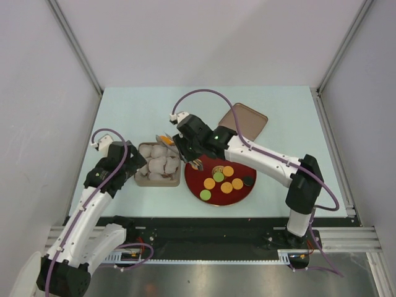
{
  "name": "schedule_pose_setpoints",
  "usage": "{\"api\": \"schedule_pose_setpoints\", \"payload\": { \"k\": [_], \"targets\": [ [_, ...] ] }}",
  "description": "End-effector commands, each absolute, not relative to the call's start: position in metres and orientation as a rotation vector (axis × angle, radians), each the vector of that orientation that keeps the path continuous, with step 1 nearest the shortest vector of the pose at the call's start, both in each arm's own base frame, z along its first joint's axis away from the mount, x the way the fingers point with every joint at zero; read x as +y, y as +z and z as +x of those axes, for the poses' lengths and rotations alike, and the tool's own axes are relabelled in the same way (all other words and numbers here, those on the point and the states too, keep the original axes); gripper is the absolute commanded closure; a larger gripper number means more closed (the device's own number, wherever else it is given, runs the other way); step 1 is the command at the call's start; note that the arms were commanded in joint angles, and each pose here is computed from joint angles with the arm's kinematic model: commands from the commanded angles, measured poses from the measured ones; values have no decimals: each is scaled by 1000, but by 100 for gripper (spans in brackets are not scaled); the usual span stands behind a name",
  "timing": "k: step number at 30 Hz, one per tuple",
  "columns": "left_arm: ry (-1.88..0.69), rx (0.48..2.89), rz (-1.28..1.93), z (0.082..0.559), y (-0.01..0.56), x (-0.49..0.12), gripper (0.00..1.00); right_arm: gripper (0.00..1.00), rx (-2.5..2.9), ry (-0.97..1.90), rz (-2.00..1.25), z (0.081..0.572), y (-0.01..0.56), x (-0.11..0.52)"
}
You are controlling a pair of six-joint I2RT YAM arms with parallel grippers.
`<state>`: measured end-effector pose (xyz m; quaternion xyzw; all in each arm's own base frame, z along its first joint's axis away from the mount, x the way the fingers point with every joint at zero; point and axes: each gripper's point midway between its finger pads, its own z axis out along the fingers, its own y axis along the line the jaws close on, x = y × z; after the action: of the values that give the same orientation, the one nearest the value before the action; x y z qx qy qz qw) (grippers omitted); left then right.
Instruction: Pack the cookies
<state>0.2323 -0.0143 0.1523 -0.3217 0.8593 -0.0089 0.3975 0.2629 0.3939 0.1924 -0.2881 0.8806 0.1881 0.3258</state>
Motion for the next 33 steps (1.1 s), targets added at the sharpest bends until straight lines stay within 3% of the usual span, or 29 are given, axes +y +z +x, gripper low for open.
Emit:
{"api": "schedule_pose_setpoints", "payload": {
  "k": [1,15,26,33],
  "targets": [
    [-46,2174,-824,231,150,-15,0,88,2229,579,-795,269,213,424],
    [-40,2179,-801,230,149,-15,0,82,2255,549,-828,278,190,440],
    [-41,2181,-799,230,149,-15,0,50,2246,555,-813,282,193,444],
    [-48,2178,-799,231,150,-16,0,46,2239,542,-784,285,198,439]
  ]
}}
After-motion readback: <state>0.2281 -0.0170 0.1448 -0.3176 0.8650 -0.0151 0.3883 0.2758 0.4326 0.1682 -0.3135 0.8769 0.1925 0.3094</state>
